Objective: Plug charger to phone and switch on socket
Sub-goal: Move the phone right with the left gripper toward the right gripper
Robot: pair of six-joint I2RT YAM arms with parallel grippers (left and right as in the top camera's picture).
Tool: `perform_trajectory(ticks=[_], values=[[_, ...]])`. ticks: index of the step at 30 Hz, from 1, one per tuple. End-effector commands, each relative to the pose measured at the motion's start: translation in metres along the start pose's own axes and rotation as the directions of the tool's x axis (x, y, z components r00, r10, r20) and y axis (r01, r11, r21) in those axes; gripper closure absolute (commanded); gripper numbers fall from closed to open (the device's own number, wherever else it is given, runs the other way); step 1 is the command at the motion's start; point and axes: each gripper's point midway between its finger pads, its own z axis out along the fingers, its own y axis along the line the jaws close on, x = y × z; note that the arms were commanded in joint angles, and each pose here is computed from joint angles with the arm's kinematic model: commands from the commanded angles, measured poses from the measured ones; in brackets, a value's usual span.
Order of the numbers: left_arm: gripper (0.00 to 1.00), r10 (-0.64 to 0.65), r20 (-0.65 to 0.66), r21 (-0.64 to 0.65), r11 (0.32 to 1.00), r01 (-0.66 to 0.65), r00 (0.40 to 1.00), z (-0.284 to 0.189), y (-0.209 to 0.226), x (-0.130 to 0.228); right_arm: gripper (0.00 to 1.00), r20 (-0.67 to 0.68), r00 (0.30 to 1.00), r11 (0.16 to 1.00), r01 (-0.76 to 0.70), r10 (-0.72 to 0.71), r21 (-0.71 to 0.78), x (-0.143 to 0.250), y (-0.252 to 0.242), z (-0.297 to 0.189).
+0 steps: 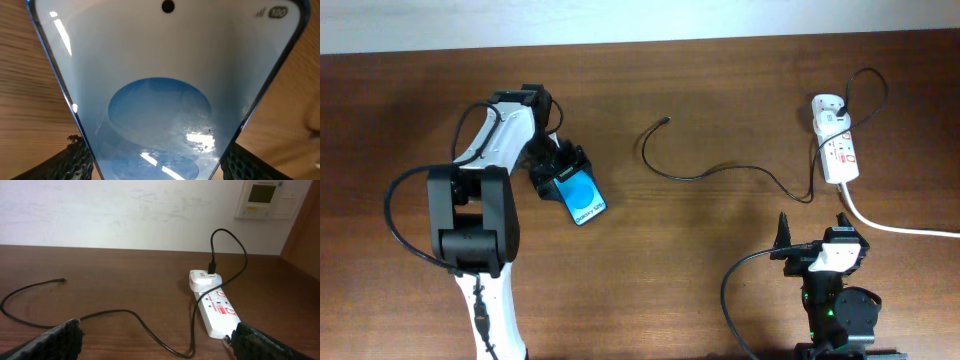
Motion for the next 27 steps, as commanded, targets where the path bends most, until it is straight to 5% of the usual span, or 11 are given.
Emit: perform_trajectory(ticks=[1, 27], values=[[0.32, 0.096, -0.040, 0.125, 0.988, -0.090, 0.995, -0.004, -0.021, 0.005, 0.02, -0.006, 1.000, 1.000, -0.001, 0.001, -0.002, 0.003, 0.000, 0.000], [0.37, 0.321, -0.125, 0.660, 0.734, -0.163, 0.939, -0.048, -0.105, 0.046, 0.02, -0.006, 1.000, 1.000, -0.001, 0.001, -0.002, 0.003, 0.000, 0.000]])
